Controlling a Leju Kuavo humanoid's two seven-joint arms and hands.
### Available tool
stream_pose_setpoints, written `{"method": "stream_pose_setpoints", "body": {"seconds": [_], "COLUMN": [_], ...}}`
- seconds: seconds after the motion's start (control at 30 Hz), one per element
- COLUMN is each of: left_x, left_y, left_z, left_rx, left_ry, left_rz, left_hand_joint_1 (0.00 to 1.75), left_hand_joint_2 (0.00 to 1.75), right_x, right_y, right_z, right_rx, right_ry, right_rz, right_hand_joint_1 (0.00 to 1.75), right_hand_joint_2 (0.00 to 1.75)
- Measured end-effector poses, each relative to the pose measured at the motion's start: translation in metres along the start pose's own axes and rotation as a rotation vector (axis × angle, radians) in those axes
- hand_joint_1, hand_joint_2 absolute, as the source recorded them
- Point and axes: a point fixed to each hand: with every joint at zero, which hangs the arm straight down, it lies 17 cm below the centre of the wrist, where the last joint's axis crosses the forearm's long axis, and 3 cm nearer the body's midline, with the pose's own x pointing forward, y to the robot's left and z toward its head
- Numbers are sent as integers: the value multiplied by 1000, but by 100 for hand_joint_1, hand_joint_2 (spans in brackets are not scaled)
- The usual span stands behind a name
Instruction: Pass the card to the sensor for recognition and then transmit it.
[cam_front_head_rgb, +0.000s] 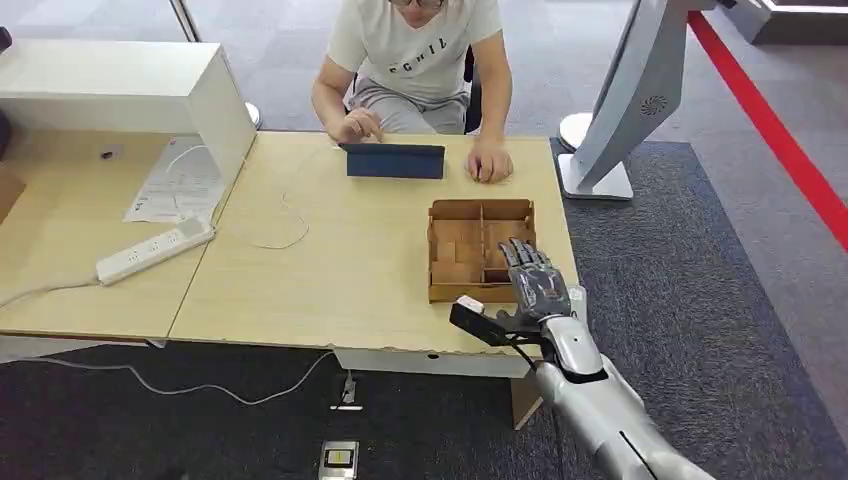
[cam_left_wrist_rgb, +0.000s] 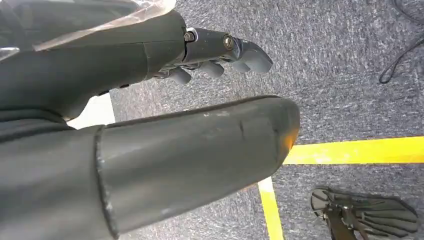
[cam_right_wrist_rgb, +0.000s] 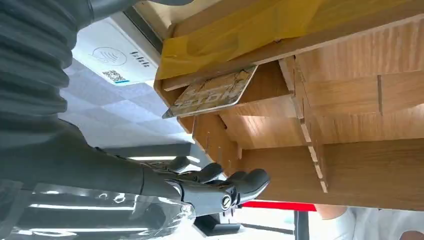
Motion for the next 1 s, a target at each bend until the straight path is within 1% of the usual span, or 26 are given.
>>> {"method": "stream_pose_setpoints", "body": {"seconds": [0.33,0.57,0.6,0.63,1.0], "left_x": [0,1,1,0,1], "left_y": [-1,3,3,4,9], "left_z": [0,1,1,2,2], "left_rx": [-5,-7,-6,-6,1], "left_ry": [-3,-6,-6,-6,-6], "left_rz": [-13,-23,-24,-24,-28], "left_hand_joint_1": [0,0,0,0,0], "left_hand_joint_2": [0,0,0,0,0], "right_x": [-3,-13,-15,-16,-14], "right_y": [1,0,-1,-1,1], "right_z": [0,-1,-1,-1,-1], "right_rx": [6,13,13,14,37], "right_ry": [8,17,20,20,4], "right_rz": [13,22,23,24,19], "right_hand_joint_1": [0,0,152,175,175], "right_hand_joint_2": [175,175,175,175,175]}}
